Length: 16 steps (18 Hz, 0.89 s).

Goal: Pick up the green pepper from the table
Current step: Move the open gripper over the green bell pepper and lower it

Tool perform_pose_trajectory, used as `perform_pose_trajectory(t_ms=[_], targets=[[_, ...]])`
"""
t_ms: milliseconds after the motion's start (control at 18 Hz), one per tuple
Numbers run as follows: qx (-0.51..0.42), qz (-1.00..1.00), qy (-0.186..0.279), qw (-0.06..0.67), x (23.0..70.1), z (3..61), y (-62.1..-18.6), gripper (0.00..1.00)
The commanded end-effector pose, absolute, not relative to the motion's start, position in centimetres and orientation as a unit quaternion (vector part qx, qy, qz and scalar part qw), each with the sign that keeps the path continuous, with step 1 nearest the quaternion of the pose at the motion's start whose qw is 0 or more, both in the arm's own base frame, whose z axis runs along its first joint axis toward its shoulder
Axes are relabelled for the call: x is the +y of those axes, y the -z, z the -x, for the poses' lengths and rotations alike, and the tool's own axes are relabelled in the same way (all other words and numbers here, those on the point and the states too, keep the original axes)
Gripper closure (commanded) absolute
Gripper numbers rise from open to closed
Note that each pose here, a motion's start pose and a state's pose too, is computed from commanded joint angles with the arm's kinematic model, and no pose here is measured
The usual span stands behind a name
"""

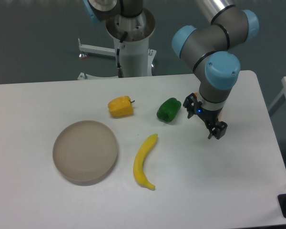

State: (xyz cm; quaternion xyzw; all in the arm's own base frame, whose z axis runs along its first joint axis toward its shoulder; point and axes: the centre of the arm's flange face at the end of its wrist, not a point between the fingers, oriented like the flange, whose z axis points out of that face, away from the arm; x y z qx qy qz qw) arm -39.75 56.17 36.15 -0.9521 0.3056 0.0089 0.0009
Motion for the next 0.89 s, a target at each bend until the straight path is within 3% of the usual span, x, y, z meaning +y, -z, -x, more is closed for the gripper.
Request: perform_pose_trajectory(t_ms=[278,889], targets=[[0.31,0.951,0.0,-0.002,56.1,38.7,-35.6,0.0],[0.295,0.951,0.093,0.0,49.3,30.4,-30.2,0.0]])
